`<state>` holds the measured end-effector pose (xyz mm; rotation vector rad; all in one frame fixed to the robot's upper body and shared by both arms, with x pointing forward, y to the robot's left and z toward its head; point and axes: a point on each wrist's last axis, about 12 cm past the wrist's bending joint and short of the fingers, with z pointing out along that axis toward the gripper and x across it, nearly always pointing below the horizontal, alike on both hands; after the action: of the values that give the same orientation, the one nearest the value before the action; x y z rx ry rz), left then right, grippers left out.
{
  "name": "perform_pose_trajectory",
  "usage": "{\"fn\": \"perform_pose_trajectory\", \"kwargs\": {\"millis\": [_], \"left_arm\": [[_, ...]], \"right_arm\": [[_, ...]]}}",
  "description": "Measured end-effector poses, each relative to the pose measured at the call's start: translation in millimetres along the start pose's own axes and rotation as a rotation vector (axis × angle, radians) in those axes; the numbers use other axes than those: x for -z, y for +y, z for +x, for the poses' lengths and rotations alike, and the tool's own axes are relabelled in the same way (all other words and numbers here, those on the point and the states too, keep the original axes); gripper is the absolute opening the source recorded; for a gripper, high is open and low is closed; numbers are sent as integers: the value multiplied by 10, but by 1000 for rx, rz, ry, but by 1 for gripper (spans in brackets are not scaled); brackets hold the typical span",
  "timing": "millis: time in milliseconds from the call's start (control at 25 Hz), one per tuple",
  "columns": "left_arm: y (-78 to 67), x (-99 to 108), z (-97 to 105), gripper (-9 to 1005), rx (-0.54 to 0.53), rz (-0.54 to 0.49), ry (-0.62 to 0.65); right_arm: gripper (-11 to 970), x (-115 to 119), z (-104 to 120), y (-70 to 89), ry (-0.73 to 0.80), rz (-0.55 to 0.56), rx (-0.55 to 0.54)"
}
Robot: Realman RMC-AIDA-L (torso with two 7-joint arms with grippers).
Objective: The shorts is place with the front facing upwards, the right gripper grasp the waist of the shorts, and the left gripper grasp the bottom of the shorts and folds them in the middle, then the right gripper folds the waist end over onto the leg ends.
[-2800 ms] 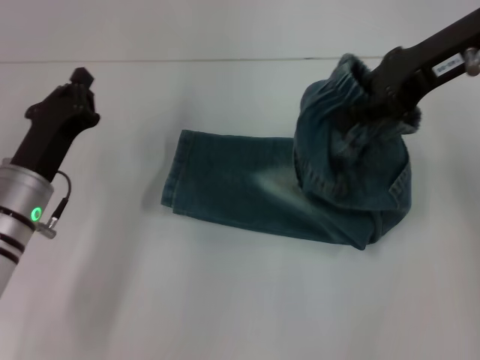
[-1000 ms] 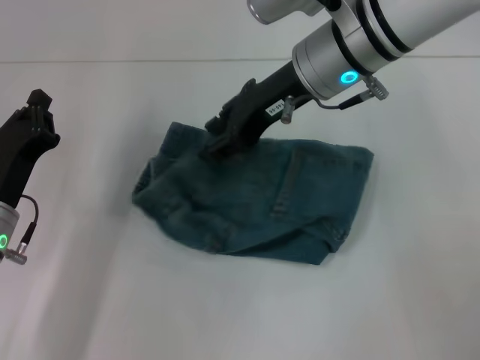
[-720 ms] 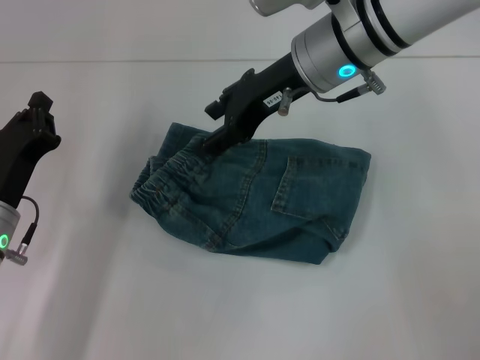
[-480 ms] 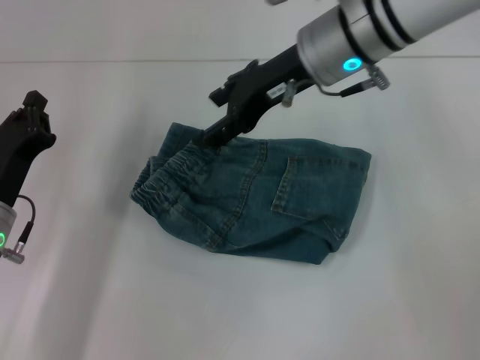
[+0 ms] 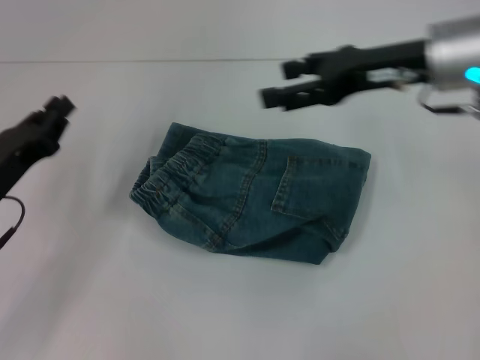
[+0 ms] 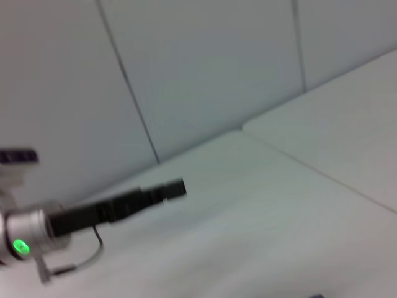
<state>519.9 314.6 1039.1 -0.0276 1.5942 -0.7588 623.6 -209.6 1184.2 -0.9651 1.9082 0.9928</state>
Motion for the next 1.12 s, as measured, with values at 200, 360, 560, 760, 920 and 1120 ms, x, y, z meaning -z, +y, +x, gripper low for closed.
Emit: {"fn": "perform_pose_trajectory", "kwargs": {"millis": [200,360,560,760,920,1120], "left_arm": [[-74,112,-227,247,-70,228,211],[-150,275,-416,344,-87,371,328],[-210,424,-504,447,-103,469,448],[-255,445,-393,605,-114,504,583],[-258,447,-372,761,-113,500,600],[-256,453,-368,812,-109,496,601]], "right_arm": [[924,555,554,17,-95,-7,-132],[924,737,803,90,-84,-22,-180],[924,864,1120,225,-81,-56,-223],[924,919,1367,307,-116,-78,-261],[924,955,1455,330,-128,-80,-267],[924,963,1476,332,-128,-77,-271]]}}
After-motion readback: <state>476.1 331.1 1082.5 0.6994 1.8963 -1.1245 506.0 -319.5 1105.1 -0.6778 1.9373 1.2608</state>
